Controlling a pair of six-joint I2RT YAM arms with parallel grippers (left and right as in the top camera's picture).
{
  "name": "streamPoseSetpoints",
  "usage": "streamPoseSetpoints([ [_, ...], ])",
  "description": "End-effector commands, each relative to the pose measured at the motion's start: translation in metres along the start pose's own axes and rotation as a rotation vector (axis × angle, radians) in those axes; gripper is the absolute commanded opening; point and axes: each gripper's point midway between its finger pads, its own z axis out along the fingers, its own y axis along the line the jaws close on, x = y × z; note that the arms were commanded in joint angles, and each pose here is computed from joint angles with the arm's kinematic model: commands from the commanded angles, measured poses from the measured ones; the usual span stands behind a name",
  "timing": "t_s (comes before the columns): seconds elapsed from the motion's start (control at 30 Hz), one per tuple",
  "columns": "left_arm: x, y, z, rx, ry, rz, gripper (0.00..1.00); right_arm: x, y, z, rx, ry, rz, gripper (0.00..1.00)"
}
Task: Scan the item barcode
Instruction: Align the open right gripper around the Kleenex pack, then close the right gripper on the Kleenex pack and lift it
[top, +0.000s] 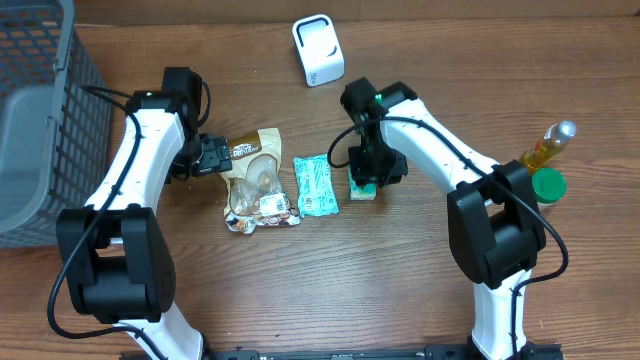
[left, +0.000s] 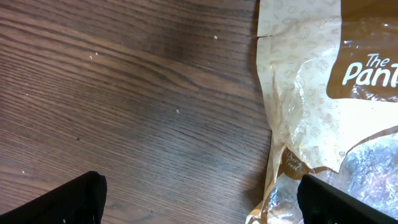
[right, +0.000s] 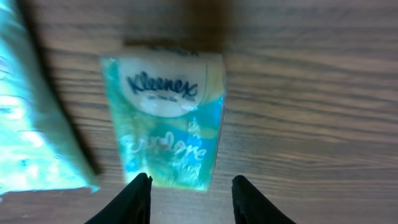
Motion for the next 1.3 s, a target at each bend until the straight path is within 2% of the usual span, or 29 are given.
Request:
streamPoseSetpoints([
  [0.0,-0.005,0.001,-0.001,-0.007,-0.011,0.015,1.00,0.007,0.001,0.020,-0.019,0.031,0.006,0.39],
  [0.17,-0.005,0.001,-0.001,-0.007,-0.010,0.015,0.99,0.008,0.000,0.036,-0.023,0.022,0.005,0.40],
  [0.37,-0.005,0.001,-0.001,-0.007,-0.010,0.015,1.00,0.002,0.002,0.021,-0.029,0.007,0.006,0.41],
  [0.6,-0.005,0.001,-0.001,-0.007,-0.010,0.015,1.00,-0.019,0.005,-0.027,-0.009,-0.064,-0.007,0.54],
  [0.67,-0.005,0.001,-0.001,-0.007,-0.010,0.015,1.00,-0.022,0.002,-0.030,-0.008,-0.071,0.000,0.68],
  [0.77,-0.005,0.001,-0.001,-0.007,-0.010,0.015,1.00,-0.025,-0.008,-0.030,-0.011,-0.068,0.026,0.71],
  [1.0,-0.005,0.001,-0.001,-0.007,-0.010,0.015,0.99,-0.026,-0.029,-0.029,-0.026,-0.037,0.086,0.69],
  [1.13,-0.005,0.001,-0.001,-0.007,-0.011,0.015,0.99,-0.027,-0.043,-0.027,-0.052,-0.016,0.132,0.61],
  [1.2,-0.005,0.001,-0.001,-0.007,-0.010,0.015,1.00,-0.025,-0.040,-0.025,-0.125,0.008,0.140,0.49],
  [1.27,-0.005,0.001,-0.001,-0.007,-0.010,0.015,1.00,-0.022,-0.030,-0.024,-0.213,0.032,0.096,0.48],
])
